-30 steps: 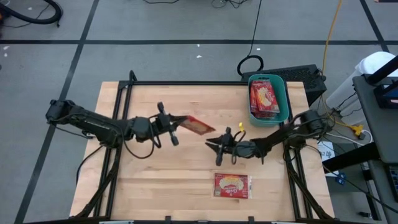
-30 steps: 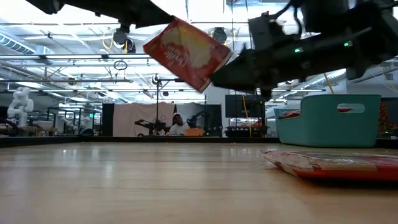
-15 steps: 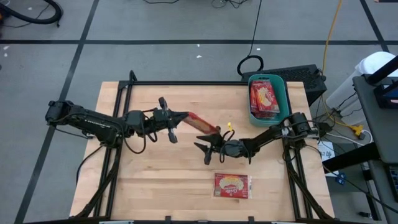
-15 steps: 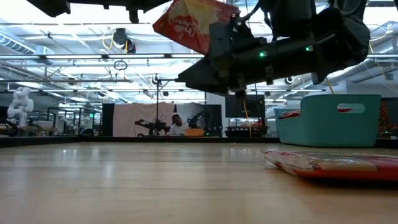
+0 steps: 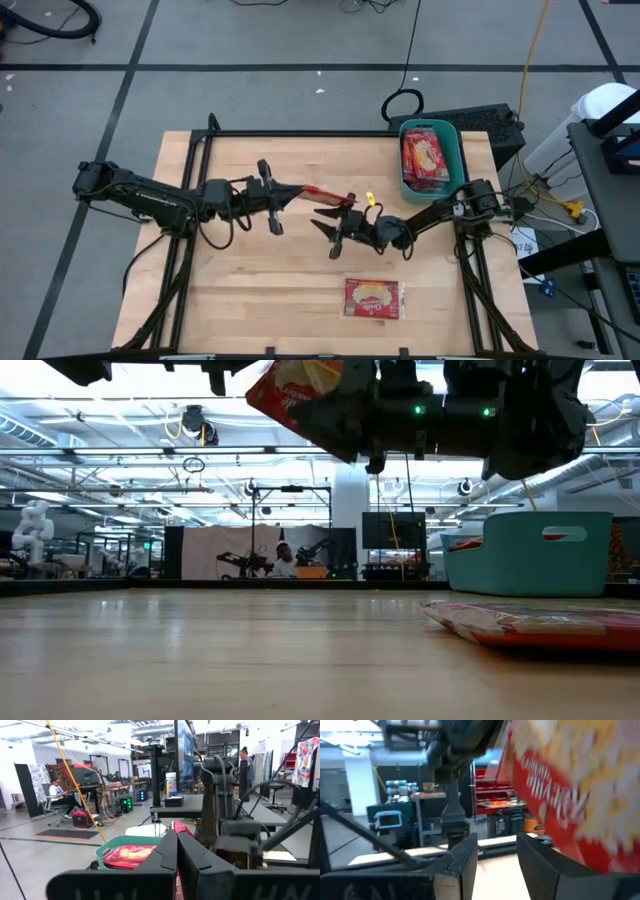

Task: Sort popcorn bags into baskets
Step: Put the red popcorn bag into the green bin

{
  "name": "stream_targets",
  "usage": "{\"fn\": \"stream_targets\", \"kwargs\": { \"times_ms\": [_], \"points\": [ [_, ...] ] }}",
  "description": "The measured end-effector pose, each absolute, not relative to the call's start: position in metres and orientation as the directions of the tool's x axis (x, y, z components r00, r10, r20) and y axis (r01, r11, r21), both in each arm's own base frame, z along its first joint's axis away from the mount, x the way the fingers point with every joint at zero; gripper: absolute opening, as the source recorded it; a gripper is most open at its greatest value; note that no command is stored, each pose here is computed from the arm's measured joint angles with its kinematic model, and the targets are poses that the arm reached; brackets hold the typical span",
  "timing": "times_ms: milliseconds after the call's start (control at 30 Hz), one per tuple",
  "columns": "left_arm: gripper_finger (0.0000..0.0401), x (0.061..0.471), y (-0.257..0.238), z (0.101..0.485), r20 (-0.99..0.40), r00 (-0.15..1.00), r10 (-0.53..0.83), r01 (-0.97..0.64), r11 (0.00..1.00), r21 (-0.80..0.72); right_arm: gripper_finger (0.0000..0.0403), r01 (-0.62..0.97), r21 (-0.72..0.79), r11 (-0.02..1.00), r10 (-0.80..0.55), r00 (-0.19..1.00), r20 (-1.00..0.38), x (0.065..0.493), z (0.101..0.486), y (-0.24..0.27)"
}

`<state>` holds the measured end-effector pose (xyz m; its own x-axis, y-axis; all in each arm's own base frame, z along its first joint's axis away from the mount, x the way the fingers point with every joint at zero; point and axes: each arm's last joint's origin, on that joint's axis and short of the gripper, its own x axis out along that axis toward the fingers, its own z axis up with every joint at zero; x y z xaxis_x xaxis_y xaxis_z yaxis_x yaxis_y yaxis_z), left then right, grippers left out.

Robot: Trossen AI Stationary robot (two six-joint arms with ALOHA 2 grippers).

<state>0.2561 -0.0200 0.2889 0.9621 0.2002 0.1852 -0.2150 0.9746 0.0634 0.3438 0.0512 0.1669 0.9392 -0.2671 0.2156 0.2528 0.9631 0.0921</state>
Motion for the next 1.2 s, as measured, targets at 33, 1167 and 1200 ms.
{"fn": "stream_targets", "kwargs": {
  "times_ms": [33, 1167, 1200],
  "points": [
    [0.0001, 0.256, -0.020, 0.288, 0.177, 0.964, 0.200, -0.214, 0.975, 0.066, 0.0128, 0.262, 0.091, 0.961, -0.275, 0.936, 0.218, 0.343, 0.168, 0.051],
    [0.0003, 0.256, -0.024, 0.288, 0.175, 0.967, 0.185, -0.188, 0.982, 0.004, 0.0226, 0.532, -0.067, 0.844, -0.500, 0.826, 0.261, 0.326, 0.202, 0.067],
    [0.0003, 0.256, -0.024, 0.287, 0.168, 0.968, 0.184, -0.188, 0.982, 0.006, 0.0227, 0.541, -0.062, 0.839, -0.510, 0.821, 0.257, 0.326, 0.203, 0.067]
  ]
}}
